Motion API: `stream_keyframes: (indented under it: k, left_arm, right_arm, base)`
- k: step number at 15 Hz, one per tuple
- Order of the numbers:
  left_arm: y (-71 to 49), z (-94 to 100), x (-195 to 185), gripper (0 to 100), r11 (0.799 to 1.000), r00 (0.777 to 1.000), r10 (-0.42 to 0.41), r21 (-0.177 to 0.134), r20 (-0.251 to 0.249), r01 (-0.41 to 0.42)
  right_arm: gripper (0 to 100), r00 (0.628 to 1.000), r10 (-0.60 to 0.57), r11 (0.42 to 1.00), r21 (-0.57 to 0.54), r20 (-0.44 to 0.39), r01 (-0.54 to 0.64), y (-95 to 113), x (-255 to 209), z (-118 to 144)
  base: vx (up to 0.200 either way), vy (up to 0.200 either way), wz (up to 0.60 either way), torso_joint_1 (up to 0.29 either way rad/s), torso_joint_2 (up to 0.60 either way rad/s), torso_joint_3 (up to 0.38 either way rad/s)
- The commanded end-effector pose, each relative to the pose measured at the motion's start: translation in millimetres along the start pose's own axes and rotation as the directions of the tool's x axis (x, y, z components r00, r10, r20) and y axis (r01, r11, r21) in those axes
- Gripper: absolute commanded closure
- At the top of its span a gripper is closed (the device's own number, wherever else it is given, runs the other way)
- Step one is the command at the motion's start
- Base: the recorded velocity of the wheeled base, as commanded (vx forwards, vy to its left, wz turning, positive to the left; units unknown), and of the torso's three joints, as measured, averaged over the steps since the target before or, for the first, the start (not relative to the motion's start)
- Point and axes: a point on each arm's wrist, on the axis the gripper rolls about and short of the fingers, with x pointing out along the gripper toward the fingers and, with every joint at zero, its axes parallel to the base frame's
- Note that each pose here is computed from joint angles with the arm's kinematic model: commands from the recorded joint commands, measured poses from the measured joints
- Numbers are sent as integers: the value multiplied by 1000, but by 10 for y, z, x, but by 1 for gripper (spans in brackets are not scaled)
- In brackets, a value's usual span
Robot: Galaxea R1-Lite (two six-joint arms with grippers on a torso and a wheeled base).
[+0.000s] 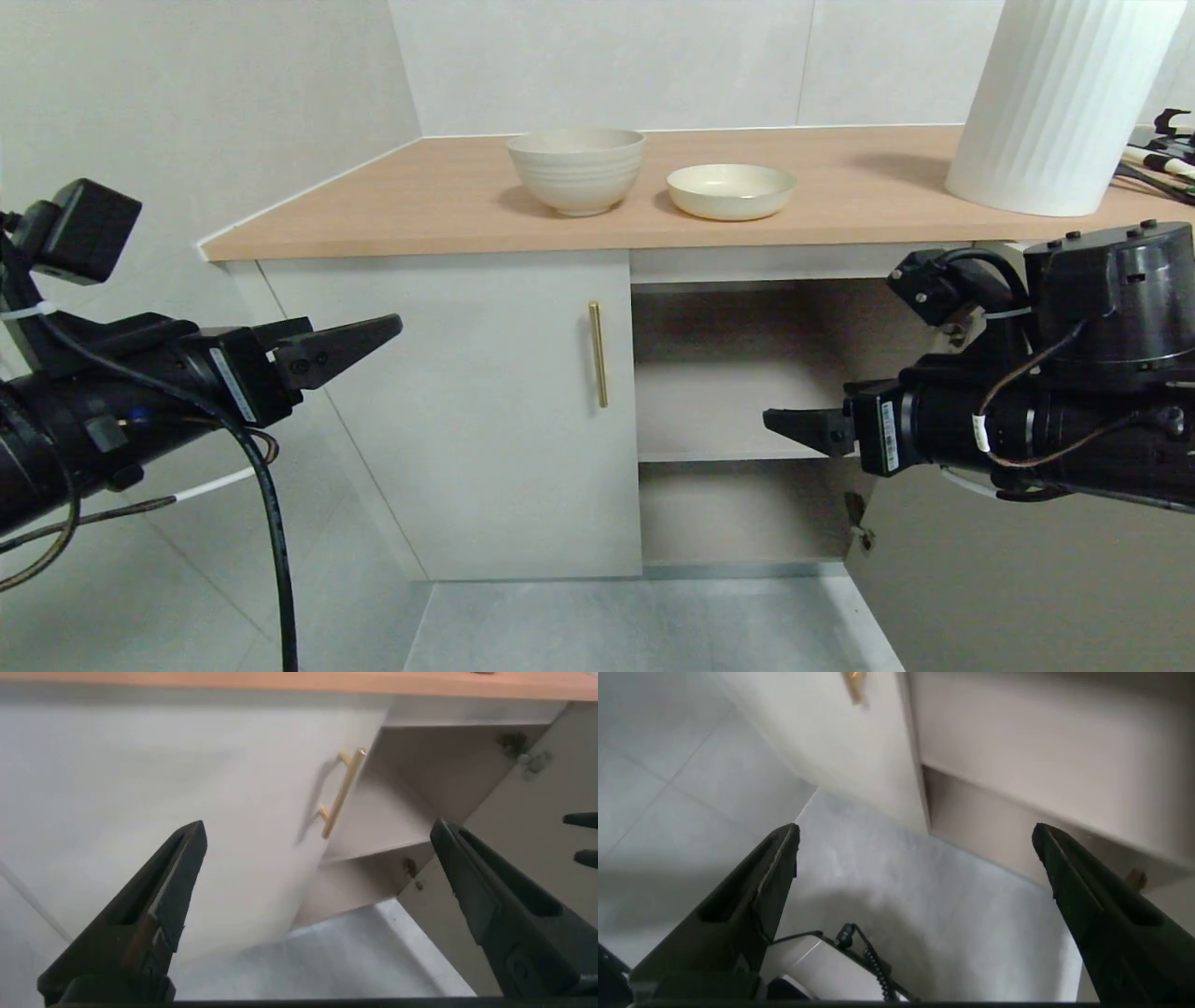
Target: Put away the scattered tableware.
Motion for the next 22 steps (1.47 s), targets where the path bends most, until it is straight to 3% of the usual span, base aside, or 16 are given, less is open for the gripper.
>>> stream_keyframes:
  k: [1,5,11,22]
  left_arm:
    - [-9,13,-49,0,1000,1000,1,2,8,-1]
    - [-40,73,-136,0,1000,999,-6,10,43,6]
    - [-17,23,-77,0,1000,1000,-2,2,15,2]
    - [19,-45,28,0,1000,1000,2,-6,-22,-3]
  right_arm:
    - [0,1000,8,1000,-2,10,-8,11,-46,9]
    - [0,1000,16,1000,-4,26,-16,22,-116,28]
    - [0,1000,15,1000,-8,27,-14,18,-111,28]
    - [0,1000,15,1000,-8,22,-15,18,-93,23]
  base:
    - [0,0,0,0,0,0]
    - [0,0,0,0,0,0]
    - [0,0,0,0,0,0]
    - [0,0,0,130,-396,-270]
